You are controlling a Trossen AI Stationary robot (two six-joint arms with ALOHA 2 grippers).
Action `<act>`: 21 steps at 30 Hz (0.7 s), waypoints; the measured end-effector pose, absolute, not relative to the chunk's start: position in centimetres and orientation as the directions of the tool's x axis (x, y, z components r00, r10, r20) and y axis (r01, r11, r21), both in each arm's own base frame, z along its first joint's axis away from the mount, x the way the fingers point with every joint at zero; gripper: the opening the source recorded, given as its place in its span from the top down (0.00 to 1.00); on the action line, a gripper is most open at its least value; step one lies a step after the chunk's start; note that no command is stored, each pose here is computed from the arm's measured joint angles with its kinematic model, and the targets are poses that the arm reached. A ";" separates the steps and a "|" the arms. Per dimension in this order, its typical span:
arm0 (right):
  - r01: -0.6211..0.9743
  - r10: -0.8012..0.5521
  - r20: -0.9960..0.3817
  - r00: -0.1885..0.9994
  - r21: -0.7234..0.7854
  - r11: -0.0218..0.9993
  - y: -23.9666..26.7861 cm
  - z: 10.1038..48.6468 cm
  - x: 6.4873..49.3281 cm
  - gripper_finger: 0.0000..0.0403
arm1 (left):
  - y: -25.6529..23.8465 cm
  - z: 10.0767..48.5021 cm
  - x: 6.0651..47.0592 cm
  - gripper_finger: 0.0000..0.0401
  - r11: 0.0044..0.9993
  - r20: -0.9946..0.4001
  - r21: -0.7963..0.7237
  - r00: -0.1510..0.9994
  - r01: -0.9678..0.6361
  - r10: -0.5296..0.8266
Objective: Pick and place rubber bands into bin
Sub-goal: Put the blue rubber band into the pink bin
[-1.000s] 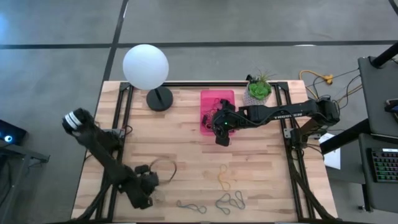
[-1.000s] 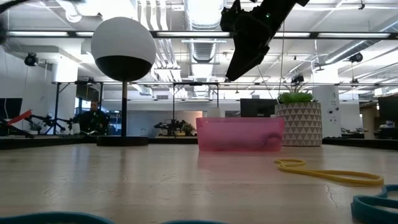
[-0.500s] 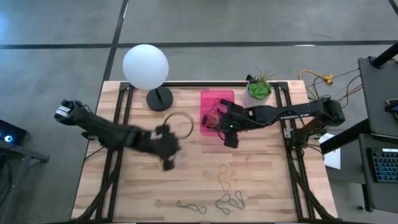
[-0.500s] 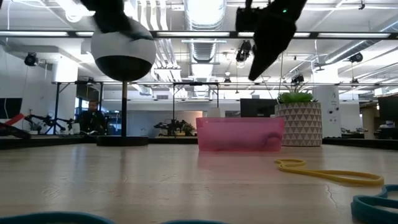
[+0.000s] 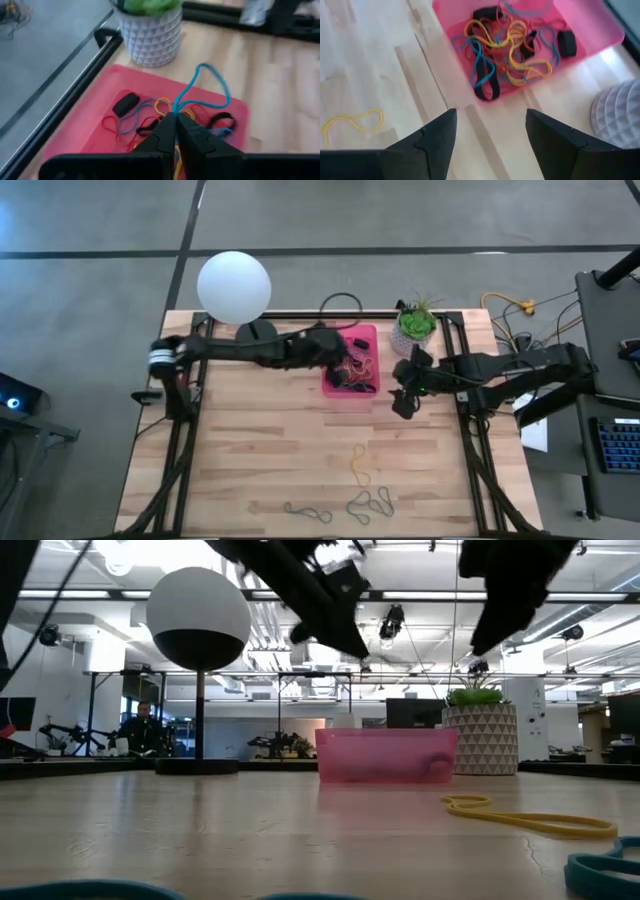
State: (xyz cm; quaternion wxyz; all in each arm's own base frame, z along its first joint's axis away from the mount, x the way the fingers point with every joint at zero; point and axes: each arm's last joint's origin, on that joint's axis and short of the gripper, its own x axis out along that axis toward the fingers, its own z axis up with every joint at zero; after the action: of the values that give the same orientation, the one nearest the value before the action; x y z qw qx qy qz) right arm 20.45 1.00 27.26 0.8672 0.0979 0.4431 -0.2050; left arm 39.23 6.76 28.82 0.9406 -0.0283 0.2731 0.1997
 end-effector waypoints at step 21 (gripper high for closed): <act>-0.053 0.013 -0.879 0.477 -0.015 0.998 5.7 25.1 18.7 0.44 | 1.7 29.1 37.8 0.54 0.965 -0.709 -0.014 0.683 -0.262 0.175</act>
State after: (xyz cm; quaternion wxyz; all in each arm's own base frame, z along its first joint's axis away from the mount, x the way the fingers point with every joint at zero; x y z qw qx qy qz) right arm 18.74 5.69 25.08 0.8591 -0.0199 0.5110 0.0192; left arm 37.84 1.68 29.08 0.9157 -0.0569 0.3796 0.1193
